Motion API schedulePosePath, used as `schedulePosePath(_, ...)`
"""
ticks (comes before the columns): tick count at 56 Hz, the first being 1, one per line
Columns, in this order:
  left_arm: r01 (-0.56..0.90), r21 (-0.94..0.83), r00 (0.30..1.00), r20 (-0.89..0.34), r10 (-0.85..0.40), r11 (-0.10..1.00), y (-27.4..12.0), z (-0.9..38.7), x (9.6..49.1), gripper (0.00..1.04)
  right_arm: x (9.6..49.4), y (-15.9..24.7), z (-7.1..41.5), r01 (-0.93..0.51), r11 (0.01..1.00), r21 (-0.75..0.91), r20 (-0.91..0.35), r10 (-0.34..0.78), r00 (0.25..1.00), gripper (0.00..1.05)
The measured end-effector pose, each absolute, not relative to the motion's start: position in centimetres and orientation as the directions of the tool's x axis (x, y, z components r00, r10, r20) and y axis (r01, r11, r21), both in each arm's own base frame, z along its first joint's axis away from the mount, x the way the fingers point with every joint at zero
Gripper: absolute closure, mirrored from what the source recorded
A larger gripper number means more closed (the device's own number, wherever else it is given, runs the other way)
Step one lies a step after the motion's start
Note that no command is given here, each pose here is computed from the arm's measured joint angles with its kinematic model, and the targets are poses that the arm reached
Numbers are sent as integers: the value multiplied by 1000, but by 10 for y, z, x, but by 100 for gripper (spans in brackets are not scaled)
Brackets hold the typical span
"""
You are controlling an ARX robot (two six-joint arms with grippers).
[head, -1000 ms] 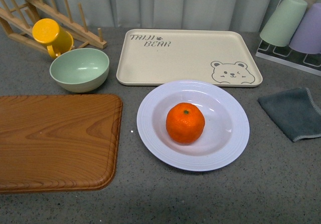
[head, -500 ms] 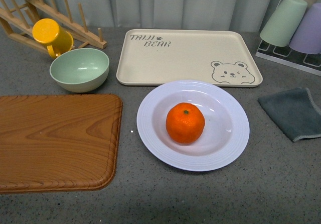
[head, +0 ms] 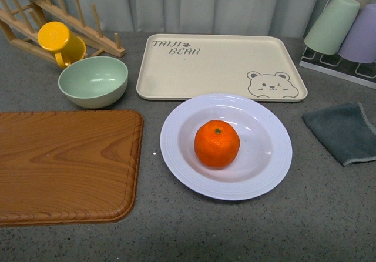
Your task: Place orange and plate with both arms
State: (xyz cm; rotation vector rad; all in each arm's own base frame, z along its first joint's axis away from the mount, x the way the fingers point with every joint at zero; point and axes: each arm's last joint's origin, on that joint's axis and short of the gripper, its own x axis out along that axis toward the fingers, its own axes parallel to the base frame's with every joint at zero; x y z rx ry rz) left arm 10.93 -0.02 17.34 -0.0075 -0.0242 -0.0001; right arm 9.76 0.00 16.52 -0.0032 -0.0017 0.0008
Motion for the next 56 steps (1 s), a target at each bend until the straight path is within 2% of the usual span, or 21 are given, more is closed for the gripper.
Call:
schedulePosePath(10,2,-7,1000,-11,-2,1000,0,168,101,101,98,0,165,-1,1000,-3,2,1,1000,9)
schedulePosePath(26,2,-8,1000,17,-2,1000,0,170,97,99,98,0,165,-1,1000,-3,2,1,1000,9)
schedulePosePath(32,2,-7,1000,17,-2,1000,0,170,97,80,98,0,165,1,1000,-9,-11,-1,1000,9)
schedulePosePath(39,2,-7,1000,17,-2,1000,0,170,97,57,109,-2,163,2,999,-51,-227,-13,974,9)
schedulePosePath(47,2,-7,1000,17,-2,1000,0,170,97,31,143,-11,168,22,1000,-20,-307,-27,951,9)
schedulePosePath(52,2,-7,1000,17,-2,1000,0,170,97,15,169,-16,166,11,999,46,-381,7,924,9)
schedulePosePath(56,2,-6,1000,17,-2,1000,0,170,97,5,194,-21,156,4,992,130,-480,59,875,9)
